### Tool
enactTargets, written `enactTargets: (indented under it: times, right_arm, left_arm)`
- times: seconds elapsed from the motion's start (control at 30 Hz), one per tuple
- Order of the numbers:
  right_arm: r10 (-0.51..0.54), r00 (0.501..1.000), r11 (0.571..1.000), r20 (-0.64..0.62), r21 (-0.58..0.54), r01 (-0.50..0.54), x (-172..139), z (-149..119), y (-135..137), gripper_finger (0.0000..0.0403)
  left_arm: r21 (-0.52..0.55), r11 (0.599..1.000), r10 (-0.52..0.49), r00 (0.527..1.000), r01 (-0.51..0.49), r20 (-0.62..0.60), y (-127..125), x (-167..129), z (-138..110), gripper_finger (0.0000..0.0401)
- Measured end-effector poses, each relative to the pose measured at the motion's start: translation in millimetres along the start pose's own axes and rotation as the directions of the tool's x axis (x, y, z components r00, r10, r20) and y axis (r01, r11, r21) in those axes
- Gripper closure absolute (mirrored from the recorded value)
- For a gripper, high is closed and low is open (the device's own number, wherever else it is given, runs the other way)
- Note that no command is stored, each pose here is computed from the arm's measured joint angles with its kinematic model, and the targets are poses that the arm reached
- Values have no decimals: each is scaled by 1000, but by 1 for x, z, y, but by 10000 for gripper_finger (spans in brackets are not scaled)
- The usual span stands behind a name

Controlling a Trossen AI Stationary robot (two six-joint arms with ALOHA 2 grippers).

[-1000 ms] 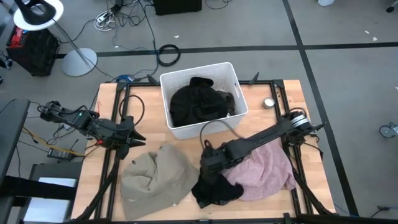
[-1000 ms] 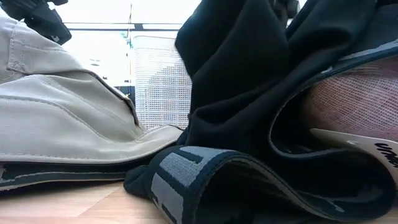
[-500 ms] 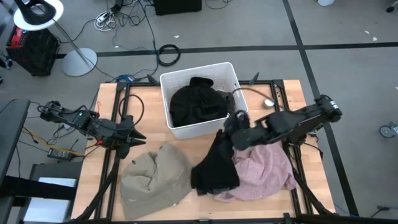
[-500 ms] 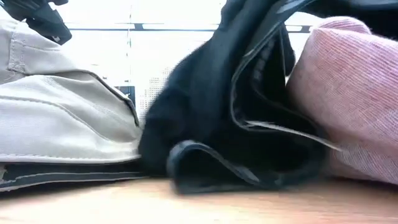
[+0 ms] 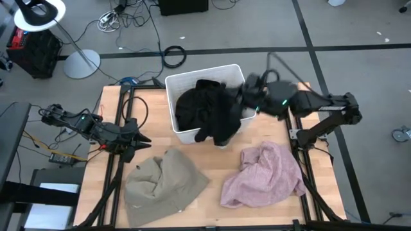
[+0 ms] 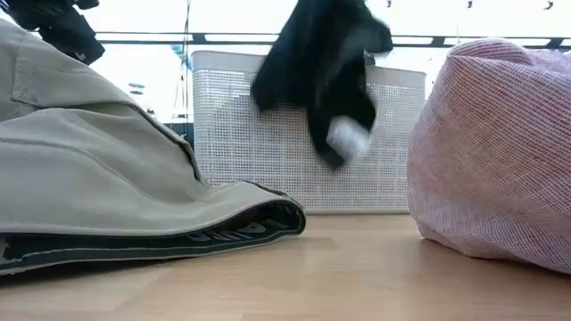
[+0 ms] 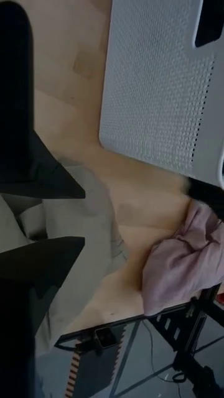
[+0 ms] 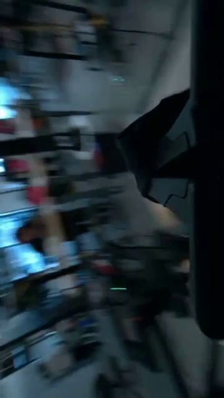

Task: Sort clothes
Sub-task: Put the black boxer into the white laundry bin

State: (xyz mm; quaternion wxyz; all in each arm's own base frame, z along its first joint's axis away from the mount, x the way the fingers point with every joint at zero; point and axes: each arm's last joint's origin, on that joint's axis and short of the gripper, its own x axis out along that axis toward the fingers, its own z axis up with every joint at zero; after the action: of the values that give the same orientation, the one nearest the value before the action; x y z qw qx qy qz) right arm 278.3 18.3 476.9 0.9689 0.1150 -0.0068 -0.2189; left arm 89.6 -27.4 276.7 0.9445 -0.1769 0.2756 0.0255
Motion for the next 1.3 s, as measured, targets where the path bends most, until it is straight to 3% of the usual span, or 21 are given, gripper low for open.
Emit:
enactTargets:
  times: [0.13, 0.27, 0.47, 0.63, 0.87, 1.1, 1.3]
  right_arm:
    - [-20, 973, 999, 228, -31, 28, -2, 33, -18, 403]
    - [-25, 942, 996, 333, -70, 51, -2, 51, -40, 403]
    - [29, 936, 992, 351, -124, 15, 8, 59, -64, 403]
    - [118, 925, 984, 361, -166, -60, 16, 60, -73, 403]
    - [154, 927, 976, 341, -197, -90, 35, 55, -82, 403]
    - [227, 851, 964, 474, -234, -127, 50, 63, -93, 403]
    - [198, 882, 966, 428, -236, -102, 57, 59, -104, 403]
  left_arm:
    - [-17, 1000, 17, 999, -16, 31, 0, 0, 2, 288]
    - [-28, 999, 44, 996, -42, 73, 0, 0, 4, 288]
    - [-49, 999, 23, 994, -18, 108, -2, 0, 8, 288]
    - [-50, 999, 26, 994, -21, 103, -2, 0, 8, 288]
    - [-89, 996, 25, 994, -15, 105, -2, 0, 8, 288]
    - [-98, 995, 23, 994, -12, 108, -2, 0, 8, 288]
    - [-98, 995, 23, 994, -13, 107, -2, 0, 8, 288]
